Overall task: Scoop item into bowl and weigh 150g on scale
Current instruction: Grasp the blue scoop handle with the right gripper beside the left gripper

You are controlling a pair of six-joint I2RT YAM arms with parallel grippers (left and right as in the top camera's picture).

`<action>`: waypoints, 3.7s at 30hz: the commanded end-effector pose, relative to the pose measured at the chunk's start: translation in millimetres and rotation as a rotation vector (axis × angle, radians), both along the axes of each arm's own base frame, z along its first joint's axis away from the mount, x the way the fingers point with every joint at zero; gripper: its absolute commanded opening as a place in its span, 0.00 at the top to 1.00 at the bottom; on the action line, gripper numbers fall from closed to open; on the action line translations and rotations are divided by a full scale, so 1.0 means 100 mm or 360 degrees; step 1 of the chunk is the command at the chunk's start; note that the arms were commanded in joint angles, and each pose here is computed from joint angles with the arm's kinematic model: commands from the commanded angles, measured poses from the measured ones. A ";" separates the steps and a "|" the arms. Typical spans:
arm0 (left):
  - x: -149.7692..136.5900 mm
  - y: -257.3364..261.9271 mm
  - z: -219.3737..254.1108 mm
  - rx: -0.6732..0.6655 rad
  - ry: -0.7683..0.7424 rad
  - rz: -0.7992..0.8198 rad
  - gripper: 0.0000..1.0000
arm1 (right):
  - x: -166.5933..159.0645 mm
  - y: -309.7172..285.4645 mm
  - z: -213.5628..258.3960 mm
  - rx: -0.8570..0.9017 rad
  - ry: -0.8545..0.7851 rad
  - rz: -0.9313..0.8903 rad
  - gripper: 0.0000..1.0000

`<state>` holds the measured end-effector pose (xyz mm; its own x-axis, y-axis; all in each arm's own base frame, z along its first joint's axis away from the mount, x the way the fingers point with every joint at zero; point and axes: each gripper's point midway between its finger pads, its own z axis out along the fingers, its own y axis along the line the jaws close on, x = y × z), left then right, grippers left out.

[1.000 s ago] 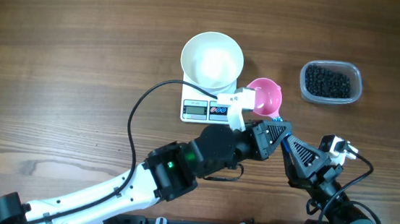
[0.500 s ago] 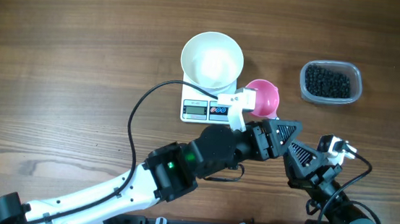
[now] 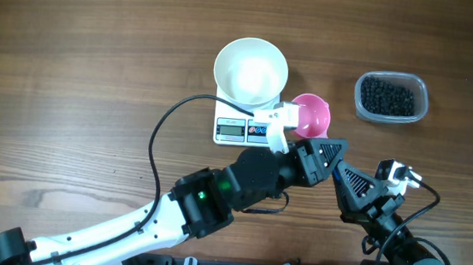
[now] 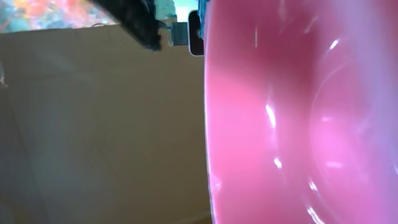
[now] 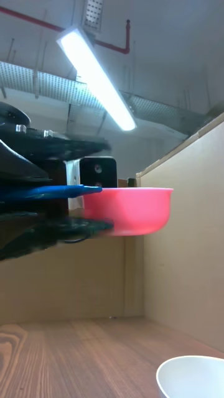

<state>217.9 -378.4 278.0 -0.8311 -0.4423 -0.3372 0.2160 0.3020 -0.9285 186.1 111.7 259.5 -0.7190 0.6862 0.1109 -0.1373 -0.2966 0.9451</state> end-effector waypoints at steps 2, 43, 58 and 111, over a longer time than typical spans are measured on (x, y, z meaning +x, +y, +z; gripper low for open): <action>0.07 0.05 -0.01 0.0006 -0.0004 0.0058 0.32 | 0.02 -0.04 0.04 0.0049 0.0003 -0.0039 0.96; 0.08 0.07 -0.04 0.0036 -0.0008 0.0128 0.96 | 0.03 -0.06 0.05 0.0084 0.0025 -0.0040 0.60; 0.08 0.07 -0.05 0.0036 -0.0008 0.0129 0.96 | 0.01 -0.03 0.04 0.0073 0.0027 -0.0017 0.75; 0.08 0.08 -0.08 0.0055 0.0000 0.0129 0.10 | 0.14 -0.14 -0.05 -0.0058 -0.0034 -0.0207 0.96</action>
<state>225.2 -372.4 273.8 -0.7995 -0.4917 -0.3451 0.1927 0.3342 -0.9226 194.5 106.6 250.9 -0.6873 0.7063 0.1697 -0.0895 -0.3142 0.9451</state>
